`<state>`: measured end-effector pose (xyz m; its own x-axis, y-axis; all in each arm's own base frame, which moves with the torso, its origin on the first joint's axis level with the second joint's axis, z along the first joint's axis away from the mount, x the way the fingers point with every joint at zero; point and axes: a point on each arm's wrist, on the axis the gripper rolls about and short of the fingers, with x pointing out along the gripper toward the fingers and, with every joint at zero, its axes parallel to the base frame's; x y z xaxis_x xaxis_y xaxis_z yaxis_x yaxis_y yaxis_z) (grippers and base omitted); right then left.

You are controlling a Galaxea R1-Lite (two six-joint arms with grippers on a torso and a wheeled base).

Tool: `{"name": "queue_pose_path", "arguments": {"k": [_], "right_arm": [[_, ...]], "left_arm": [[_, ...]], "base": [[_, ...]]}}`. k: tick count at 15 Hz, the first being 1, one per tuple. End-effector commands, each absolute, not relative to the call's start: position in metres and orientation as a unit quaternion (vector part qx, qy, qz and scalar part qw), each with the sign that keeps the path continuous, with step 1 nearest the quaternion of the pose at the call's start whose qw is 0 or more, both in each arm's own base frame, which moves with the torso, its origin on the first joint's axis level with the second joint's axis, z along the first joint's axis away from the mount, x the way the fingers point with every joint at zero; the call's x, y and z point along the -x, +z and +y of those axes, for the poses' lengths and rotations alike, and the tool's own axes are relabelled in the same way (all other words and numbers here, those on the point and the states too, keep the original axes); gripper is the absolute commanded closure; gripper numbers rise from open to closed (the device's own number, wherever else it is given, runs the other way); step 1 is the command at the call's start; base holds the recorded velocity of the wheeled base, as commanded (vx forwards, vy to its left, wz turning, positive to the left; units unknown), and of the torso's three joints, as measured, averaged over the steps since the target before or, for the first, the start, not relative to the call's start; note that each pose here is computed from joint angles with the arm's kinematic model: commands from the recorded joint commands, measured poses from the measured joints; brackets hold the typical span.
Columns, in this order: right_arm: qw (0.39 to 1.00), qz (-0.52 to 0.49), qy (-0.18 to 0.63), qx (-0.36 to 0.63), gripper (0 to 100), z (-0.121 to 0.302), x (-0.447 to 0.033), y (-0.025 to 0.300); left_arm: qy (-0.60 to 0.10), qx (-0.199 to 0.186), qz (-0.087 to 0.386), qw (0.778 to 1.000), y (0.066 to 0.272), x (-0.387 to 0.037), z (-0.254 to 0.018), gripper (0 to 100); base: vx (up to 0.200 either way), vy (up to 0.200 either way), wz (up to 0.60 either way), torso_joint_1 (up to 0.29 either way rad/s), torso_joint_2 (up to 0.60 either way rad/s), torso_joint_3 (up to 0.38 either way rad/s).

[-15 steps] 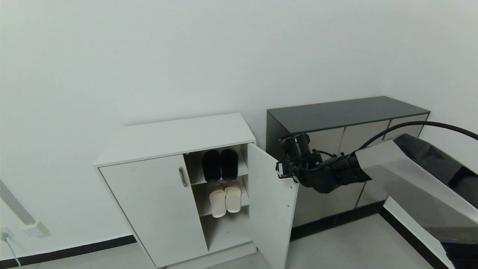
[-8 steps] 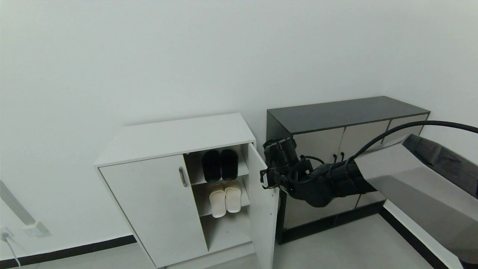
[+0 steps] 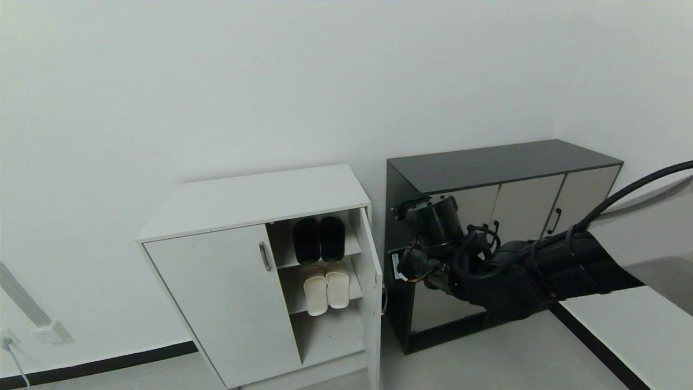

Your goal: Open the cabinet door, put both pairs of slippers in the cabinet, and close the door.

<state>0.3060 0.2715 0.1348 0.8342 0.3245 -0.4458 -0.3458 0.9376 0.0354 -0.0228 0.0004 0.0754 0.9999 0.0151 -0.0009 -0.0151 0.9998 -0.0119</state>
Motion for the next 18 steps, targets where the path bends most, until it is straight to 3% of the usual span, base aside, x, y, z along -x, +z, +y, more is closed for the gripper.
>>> {"name": "queue_pose_path", "arguments": {"k": [1,7,13,16,18], "right_arm": [[0.956,0.221,0.193,0.027,100,0.267,-0.284,0.141],[0.949,0.228,0.214,0.030,100,0.265,-0.275,0.131],[0.952,0.222,0.205,0.055,100,0.259,-0.281,0.128],[0.959,0.223,0.163,0.063,100,0.237,-0.300,0.126],[0.963,0.223,0.126,0.083,100,0.226,-0.306,0.123]], "left_arm": [[0.008,0.006,0.001,1.000,0.075,0.023,0.000,100],[0.007,0.005,0.000,1.000,0.075,0.023,0.000,100],[0.005,0.002,0.000,1.000,0.075,0.023,0.000,100],[0.007,0.004,0.000,1.000,0.075,0.023,0.000,100],[0.007,0.003,0.001,1.000,0.075,0.023,0.000,100]], "base": [[0.000,0.000,0.00,0.000,0.00,0.000],[0.000,0.000,0.60,0.003,0.00,0.004],[0.000,0.000,0.00,0.000,0.00,0.000],[0.000,0.000,0.00,0.000,0.00,0.000],[0.200,0.000,0.00,0.000,0.00,0.002]]}}
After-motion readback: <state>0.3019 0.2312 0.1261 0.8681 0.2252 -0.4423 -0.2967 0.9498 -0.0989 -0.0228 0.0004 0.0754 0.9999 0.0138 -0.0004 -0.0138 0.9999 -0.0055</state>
